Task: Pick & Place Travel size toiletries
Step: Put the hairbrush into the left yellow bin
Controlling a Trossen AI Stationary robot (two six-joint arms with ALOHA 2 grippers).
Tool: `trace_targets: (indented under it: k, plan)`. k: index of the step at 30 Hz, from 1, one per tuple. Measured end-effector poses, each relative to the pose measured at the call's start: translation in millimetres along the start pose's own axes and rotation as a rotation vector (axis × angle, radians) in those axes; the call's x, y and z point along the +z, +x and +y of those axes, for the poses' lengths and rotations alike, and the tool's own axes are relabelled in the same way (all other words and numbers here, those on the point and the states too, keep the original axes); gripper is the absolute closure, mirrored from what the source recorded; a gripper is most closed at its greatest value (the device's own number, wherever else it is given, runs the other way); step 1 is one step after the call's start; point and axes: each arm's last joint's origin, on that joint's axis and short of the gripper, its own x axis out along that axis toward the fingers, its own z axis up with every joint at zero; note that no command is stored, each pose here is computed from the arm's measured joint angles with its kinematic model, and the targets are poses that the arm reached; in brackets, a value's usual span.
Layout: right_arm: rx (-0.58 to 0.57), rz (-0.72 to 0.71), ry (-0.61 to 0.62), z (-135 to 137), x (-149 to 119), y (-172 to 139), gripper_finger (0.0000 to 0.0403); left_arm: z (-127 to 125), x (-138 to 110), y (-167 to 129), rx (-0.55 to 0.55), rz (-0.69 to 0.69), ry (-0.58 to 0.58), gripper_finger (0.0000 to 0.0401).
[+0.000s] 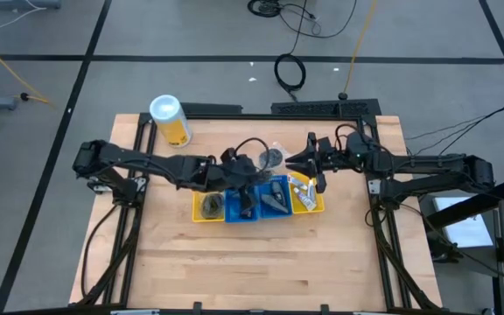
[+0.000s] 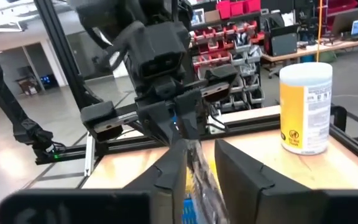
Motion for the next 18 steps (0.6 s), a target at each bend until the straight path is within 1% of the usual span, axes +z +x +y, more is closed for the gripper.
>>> trace_targets:
  k: [3,8,18]
  plan:
    - [-0.004,0.02,-0.001,-0.4,-2.0,0.0,0.0309,-0.7,-10.9,-2.5,0.048,0.084,-0.005,0.04]
    - [-0.01,0.041,-0.002,-1.0,-4.1,-0.1,0.0293,-1.2,-26.0,-8.9,0.135,0.19,-0.067,0.04]
    - [-0.012,0.047,-0.01,-1.1,-4.8,-0.1,0.0289,1.8,-51.5,-30.2,0.298,0.377,-0.193,0.04]
